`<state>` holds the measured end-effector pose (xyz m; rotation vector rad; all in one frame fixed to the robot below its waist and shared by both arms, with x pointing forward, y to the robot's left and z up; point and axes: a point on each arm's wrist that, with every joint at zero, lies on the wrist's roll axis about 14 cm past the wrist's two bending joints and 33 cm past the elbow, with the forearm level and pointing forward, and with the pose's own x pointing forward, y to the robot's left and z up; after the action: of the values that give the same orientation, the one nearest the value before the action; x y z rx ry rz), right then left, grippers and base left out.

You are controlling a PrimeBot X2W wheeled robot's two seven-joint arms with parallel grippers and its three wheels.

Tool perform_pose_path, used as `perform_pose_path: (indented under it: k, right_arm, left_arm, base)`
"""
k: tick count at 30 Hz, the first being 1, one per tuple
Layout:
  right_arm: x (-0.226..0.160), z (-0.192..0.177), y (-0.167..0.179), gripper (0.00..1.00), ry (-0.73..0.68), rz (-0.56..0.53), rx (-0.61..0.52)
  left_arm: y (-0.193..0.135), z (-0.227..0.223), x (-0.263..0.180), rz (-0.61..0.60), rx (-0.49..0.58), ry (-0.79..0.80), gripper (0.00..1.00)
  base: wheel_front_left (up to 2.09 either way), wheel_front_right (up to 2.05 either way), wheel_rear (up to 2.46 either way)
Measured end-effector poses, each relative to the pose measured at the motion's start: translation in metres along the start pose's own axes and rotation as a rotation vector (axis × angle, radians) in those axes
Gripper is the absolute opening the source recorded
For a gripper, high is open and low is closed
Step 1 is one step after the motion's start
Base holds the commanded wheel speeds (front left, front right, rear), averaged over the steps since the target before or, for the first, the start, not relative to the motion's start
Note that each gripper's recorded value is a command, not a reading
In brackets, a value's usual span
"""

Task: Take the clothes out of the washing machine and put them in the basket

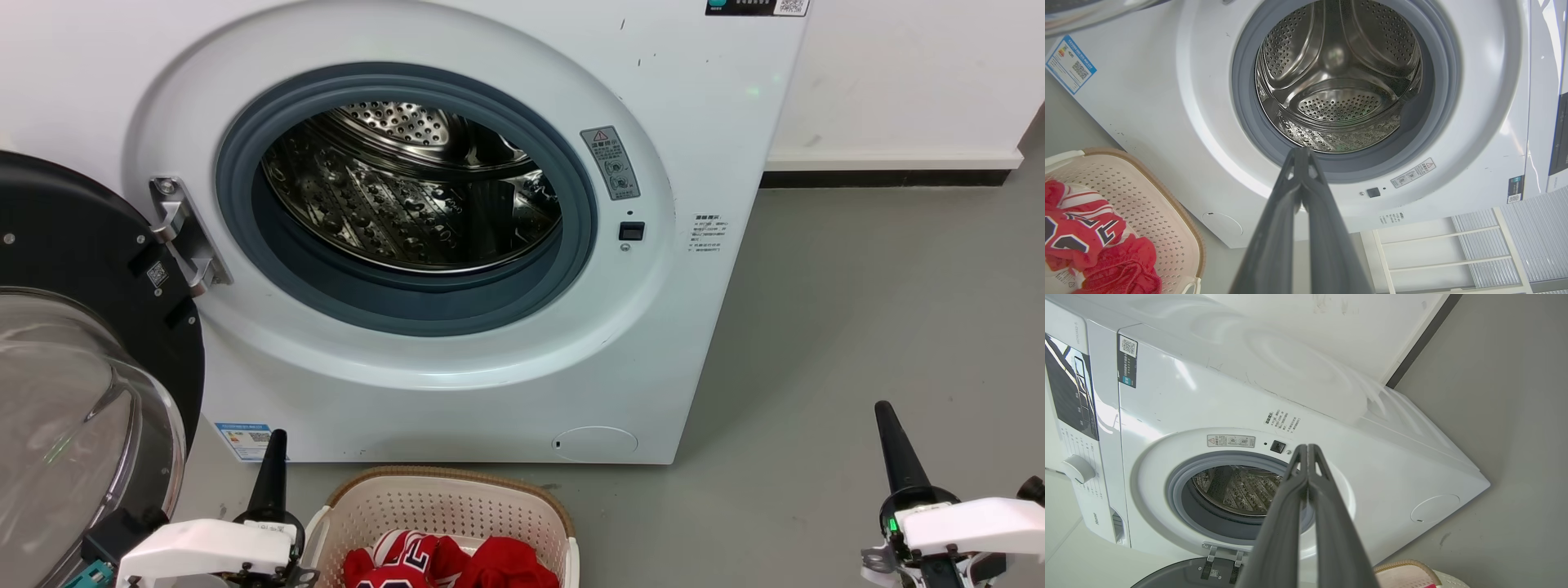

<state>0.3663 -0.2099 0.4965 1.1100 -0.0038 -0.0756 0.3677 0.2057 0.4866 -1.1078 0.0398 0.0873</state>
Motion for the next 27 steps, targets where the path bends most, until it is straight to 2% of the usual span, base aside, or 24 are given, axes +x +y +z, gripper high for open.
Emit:
perform_pose_path:
  k: [27]
  right_arm:
    - [0.010,-0.005,0.005,0.00,0.031,0.013,0.255]
  left_arm:
    - [-0.010,0.000,0.010,-0.034,-0.255,0.020,0.00]
  base:
    - [0.00,0.00,0.00]
